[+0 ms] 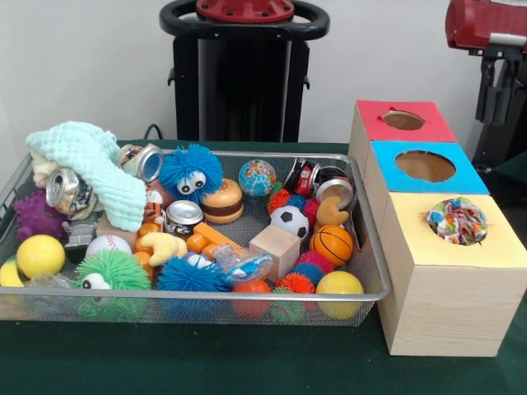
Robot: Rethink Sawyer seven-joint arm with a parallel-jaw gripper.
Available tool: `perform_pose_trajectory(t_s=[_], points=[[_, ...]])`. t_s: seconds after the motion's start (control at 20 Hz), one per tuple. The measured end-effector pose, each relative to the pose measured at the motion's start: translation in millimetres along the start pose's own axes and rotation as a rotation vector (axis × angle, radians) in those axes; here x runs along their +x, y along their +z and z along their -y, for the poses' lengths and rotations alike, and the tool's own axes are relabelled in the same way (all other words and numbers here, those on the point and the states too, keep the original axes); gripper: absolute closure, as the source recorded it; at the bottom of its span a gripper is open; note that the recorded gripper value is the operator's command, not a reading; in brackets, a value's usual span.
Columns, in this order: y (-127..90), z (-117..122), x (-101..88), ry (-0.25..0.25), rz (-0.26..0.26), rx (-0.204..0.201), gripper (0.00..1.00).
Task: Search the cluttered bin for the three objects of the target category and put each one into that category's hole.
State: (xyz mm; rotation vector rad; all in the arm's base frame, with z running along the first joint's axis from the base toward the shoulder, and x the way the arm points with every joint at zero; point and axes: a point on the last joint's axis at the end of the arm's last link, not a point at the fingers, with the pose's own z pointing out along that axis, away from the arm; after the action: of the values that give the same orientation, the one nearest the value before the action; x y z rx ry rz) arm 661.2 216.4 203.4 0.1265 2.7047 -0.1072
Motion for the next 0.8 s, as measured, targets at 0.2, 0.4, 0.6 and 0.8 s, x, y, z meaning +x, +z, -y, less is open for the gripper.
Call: perform_pose_trajectory(t_s=[0.2, 0.4, 0.6, 0.8], points=[[3.1, 1.1, -1.4, 0.001, 0.000, 0.002, 1.00], [3.6, 3.5, -2.4, 0.004, 0.000, 0.004, 1.00], [4.5, 7.1, -3.6, 0.009, -0.001, 0.006, 1.00], [5.8, 12.6, -5.6, 0.017, -0.001, 0.010, 1.00]])
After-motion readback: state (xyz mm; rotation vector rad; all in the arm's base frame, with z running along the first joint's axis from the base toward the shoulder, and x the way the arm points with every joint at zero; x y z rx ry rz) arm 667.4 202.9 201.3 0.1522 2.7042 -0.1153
